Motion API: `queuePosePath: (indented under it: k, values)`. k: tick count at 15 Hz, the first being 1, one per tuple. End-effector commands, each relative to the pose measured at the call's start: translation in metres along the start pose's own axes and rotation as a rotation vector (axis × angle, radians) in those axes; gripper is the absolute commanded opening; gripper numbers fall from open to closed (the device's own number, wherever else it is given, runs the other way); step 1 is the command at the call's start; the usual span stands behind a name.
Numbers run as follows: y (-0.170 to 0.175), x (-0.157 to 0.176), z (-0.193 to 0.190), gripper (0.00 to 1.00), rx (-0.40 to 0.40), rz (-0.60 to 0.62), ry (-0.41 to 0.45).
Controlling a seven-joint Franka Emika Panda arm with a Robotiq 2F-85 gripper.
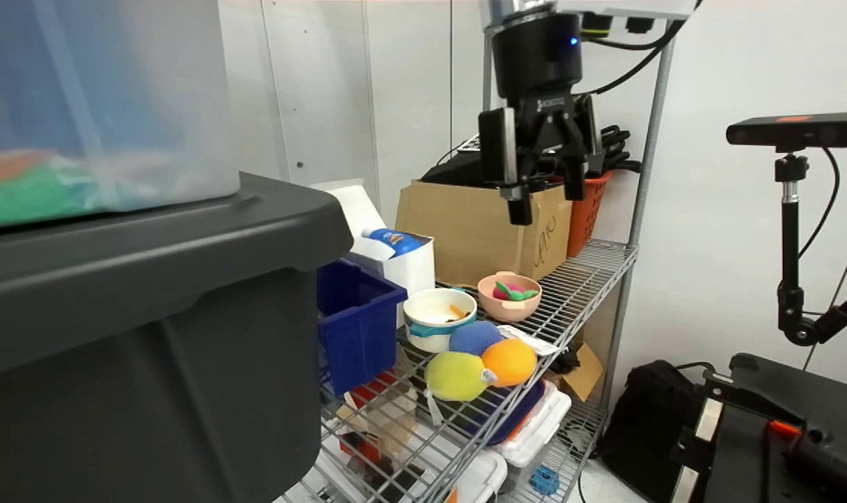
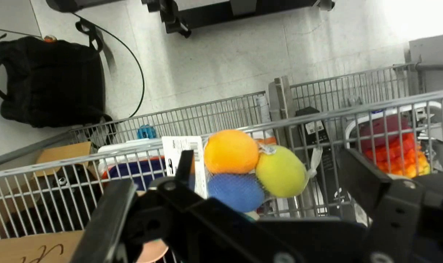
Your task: Remove the yellow object from the blue box
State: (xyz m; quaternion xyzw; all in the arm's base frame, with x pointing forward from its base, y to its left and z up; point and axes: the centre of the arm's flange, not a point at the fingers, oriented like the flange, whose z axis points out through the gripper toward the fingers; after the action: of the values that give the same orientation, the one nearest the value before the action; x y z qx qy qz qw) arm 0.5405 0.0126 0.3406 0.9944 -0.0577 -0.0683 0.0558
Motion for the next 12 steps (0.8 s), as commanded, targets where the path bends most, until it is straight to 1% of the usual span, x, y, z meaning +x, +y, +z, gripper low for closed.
queuePosePath:
  k: [1,5,10,11,12]
  values:
    - [0.002,-0.068,-0.014,1.00,0.005,-0.016,0.054]
    - [0.004,-0.099,-0.026,1.00,0.019,-0.027,0.068]
    - [0.009,-0.120,-0.047,1.00,0.052,-0.052,0.072]
    - [0.009,-0.122,-0.049,1.00,0.073,-0.064,0.058]
    - [0.004,-0.107,-0.039,1.00,0.038,-0.042,0.066]
